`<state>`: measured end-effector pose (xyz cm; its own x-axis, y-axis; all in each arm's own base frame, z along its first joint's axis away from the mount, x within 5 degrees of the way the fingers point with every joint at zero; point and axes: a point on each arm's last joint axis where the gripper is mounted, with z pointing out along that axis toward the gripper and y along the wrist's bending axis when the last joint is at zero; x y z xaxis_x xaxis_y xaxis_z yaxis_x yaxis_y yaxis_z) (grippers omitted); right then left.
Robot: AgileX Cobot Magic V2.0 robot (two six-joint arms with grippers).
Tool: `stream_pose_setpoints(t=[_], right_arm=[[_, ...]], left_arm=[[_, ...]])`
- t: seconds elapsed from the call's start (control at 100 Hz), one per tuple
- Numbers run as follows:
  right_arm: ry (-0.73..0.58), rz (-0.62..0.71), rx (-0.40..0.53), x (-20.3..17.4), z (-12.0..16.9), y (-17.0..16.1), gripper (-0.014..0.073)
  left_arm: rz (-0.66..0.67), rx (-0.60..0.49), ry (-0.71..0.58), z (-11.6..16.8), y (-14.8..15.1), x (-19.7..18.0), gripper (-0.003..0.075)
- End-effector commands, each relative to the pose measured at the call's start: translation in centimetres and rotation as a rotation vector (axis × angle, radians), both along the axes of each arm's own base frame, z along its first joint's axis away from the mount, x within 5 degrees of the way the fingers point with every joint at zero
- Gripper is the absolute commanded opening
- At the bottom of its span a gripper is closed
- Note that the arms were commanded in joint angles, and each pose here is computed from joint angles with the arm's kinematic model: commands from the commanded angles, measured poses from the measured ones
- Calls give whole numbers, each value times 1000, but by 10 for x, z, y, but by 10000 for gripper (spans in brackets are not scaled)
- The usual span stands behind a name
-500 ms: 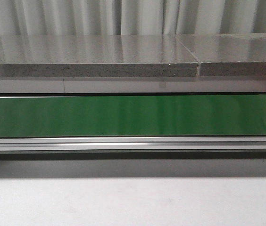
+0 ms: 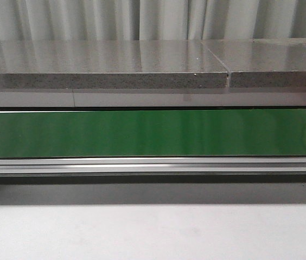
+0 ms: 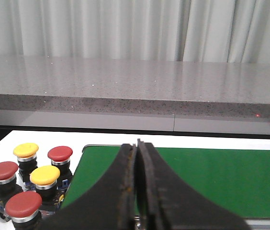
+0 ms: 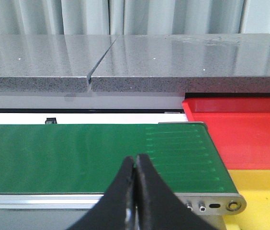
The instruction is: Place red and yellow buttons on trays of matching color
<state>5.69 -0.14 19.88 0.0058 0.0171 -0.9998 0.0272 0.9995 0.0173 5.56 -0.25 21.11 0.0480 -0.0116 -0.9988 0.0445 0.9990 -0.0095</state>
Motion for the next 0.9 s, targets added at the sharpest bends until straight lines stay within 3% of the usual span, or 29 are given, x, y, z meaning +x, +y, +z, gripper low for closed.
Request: stream_pose_setpoints(t=[0.0, 0.29, 0.62, 0.89], right_arm=[[-103, -9, -19, -2, 12, -1, -67], [-103, -9, -19, -2, 12, -1, -67], [-103, -9, -19, -2, 12, -1, -67], [-103, -9, -19, -2, 12, -1, -67]], left_arm=[[5, -16, -53, -10, 0, -1, -21], [4, -15, -44, -8, 0, -1, -21], [0, -17, 27, 29, 0, 1, -21], [-5, -3, 264, 74, -1, 17, -21]])
